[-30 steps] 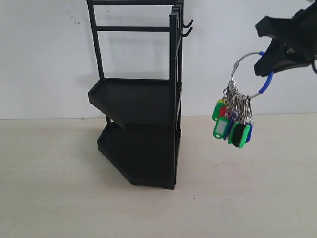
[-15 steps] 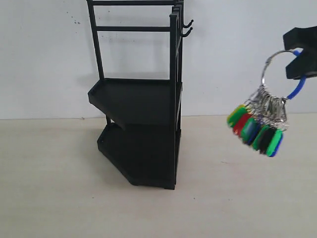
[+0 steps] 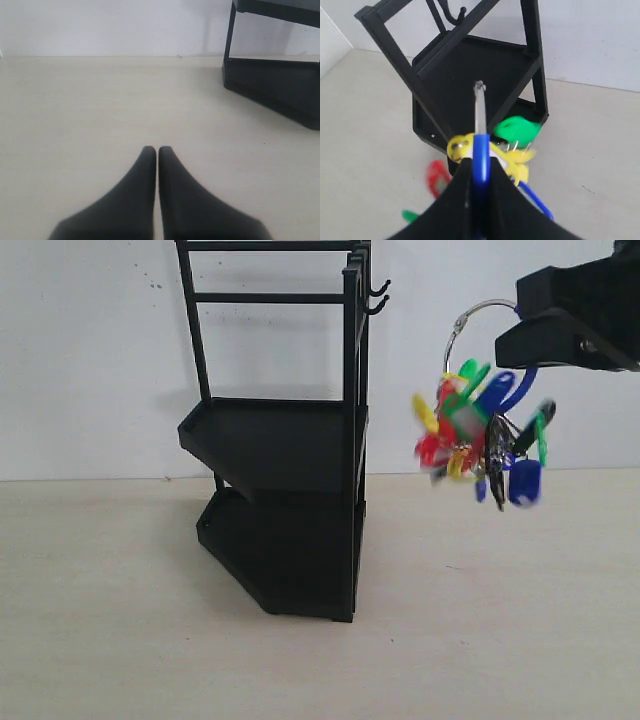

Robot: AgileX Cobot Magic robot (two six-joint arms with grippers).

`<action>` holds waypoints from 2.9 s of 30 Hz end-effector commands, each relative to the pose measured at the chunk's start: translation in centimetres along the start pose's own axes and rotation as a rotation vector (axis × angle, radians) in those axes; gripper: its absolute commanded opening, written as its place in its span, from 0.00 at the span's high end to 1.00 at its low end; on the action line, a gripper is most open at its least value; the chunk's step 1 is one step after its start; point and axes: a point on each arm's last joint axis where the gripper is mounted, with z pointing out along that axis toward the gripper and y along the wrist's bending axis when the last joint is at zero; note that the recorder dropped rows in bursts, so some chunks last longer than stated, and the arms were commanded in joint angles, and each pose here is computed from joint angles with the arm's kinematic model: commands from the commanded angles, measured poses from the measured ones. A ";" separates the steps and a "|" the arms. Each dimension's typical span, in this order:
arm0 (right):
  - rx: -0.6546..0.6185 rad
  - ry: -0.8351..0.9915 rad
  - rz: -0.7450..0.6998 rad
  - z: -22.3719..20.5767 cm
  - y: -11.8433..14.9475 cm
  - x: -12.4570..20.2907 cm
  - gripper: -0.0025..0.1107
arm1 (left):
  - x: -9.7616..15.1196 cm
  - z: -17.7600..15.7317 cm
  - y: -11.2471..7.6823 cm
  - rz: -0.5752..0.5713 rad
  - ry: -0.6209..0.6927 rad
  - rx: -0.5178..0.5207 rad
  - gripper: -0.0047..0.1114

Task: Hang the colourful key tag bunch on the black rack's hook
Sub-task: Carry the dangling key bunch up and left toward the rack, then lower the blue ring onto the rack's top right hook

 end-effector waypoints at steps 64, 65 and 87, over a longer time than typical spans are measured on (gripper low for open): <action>0.222 -0.119 -0.117 -0.2 0.2 -1.2 0.98 | -0.2 0.0 0.0 -0.018 -0.019 -0.001 0.92; 0.237 -0.135 -0.105 -0.2 0.1 -1.3 0.98 | -0.2 0.0 0.0 -0.018 -0.019 -0.001 0.92; 0.506 -0.244 -0.302 7.5 5.8 -0.6 0.98 | -0.2 0.0 0.0 -0.018 -0.019 -0.001 0.92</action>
